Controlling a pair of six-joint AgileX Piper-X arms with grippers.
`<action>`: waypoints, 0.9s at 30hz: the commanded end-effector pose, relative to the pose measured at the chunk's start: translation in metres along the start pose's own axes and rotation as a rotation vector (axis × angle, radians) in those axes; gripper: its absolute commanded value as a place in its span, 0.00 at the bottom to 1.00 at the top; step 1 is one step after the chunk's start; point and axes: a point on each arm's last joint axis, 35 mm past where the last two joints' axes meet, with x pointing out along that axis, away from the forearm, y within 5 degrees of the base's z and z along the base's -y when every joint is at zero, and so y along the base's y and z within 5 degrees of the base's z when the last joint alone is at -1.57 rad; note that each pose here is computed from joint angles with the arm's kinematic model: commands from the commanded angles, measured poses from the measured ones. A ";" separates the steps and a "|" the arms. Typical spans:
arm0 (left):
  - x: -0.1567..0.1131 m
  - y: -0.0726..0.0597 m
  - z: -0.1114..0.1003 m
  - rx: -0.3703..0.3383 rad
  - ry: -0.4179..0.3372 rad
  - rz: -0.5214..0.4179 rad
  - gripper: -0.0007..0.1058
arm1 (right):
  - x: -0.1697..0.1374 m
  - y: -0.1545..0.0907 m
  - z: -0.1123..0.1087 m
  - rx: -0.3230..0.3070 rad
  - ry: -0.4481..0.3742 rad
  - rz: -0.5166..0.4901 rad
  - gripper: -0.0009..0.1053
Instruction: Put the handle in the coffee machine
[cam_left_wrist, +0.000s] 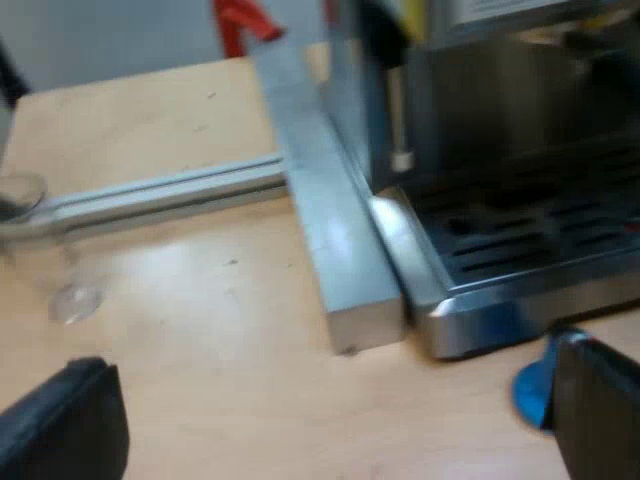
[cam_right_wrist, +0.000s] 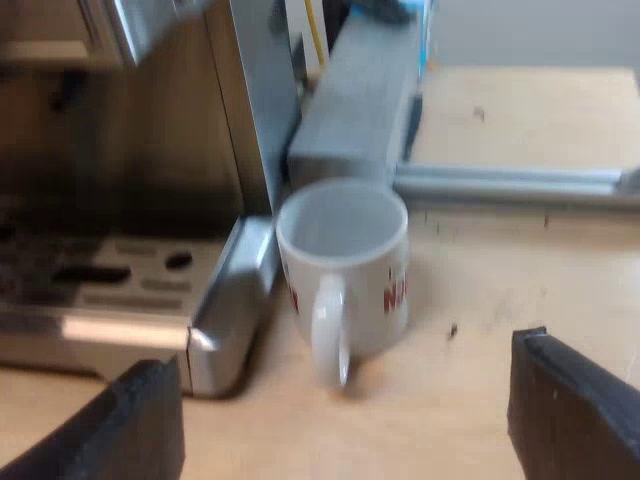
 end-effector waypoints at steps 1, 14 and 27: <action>0.013 0.004 -0.004 -0.016 0.018 0.053 0.82 | 0.010 0.003 -0.010 -0.010 0.040 0.007 0.65; 0.030 0.007 -0.017 -0.021 0.064 0.055 0.82 | 0.026 0.011 -0.036 0.008 0.157 0.030 0.65; 0.030 0.007 -0.017 -0.023 0.063 0.059 0.82 | 0.026 0.011 -0.036 0.027 0.157 0.034 0.65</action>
